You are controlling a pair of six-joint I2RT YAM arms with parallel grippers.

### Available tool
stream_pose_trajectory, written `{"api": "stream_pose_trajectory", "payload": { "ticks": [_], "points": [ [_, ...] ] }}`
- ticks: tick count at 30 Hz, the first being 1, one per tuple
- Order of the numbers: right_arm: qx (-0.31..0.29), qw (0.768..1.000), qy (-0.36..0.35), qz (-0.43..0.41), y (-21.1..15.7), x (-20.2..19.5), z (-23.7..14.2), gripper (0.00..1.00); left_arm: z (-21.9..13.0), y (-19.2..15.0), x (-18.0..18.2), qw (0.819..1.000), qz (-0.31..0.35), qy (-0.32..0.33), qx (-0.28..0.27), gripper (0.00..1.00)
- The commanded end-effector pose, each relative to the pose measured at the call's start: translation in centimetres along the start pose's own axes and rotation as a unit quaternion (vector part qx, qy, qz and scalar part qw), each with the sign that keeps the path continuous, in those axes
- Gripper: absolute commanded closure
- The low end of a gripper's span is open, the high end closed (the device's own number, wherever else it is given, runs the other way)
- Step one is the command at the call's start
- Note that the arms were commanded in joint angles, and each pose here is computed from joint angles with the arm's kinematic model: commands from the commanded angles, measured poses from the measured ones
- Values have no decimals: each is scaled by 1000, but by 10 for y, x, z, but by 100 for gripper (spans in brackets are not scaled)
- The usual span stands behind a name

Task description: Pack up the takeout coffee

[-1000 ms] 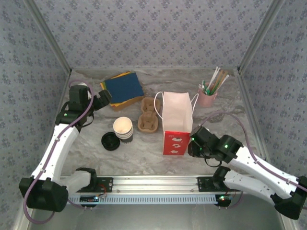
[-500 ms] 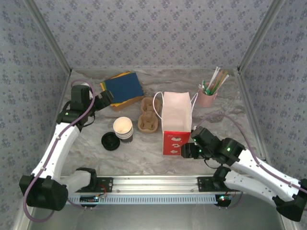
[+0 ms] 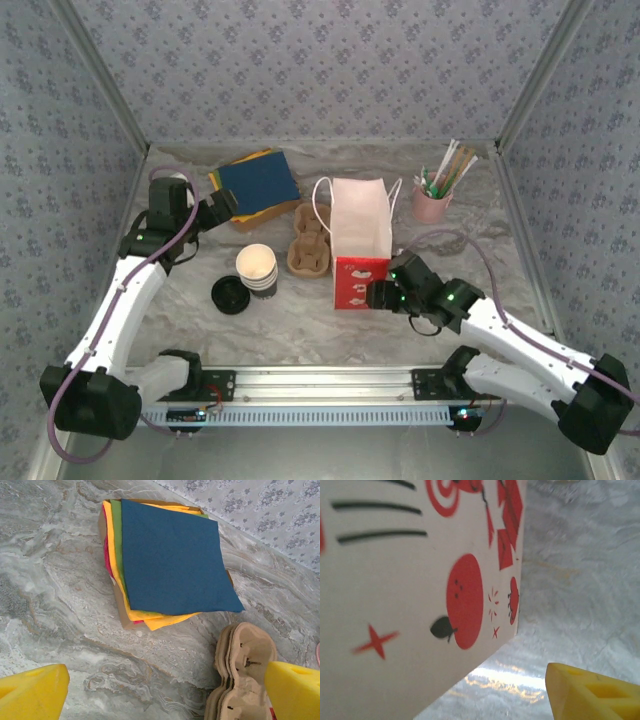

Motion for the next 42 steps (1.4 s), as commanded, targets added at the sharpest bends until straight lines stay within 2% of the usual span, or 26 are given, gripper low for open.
{"api": "stream_pose_trajectory", "payload": {
  "ticks": [1, 25, 32, 36, 42],
  "points": [
    [-30, 1000, 9, -7, 21, 1, 6, 31, -6, 7, -8, 1000, 2, -12, -6, 0],
    [-24, 998, -35, -49, 166, -10, 93, 32, 5, 4, -15, 1000, 17, -6, 24, 0],
    [-13, 997, -51, -51, 167, -11, 87, 31, 8, -5, -10, 999, 18, 19, 46, 0],
    [-18, 996, -69, -58, 149, 1, 68, 31, 10, -16, 3, 993, 17, 78, 86, 0],
    [-35, 994, -84, -54, 120, 20, 36, 29, 1, -39, 5, 985, 50, 109, 128, 0]
  ]
}}
Point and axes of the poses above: each hand's point on the last joint's axis, 136 mm out from that joint toward the fingers, its own z axis out along the fingers, its own x axis along the line the jaws close on, y = z × x, the point moved 4 cm from there along -z, back along the fingers, and after that the axes turned 3 degrees about z, right-handed, at the moved point
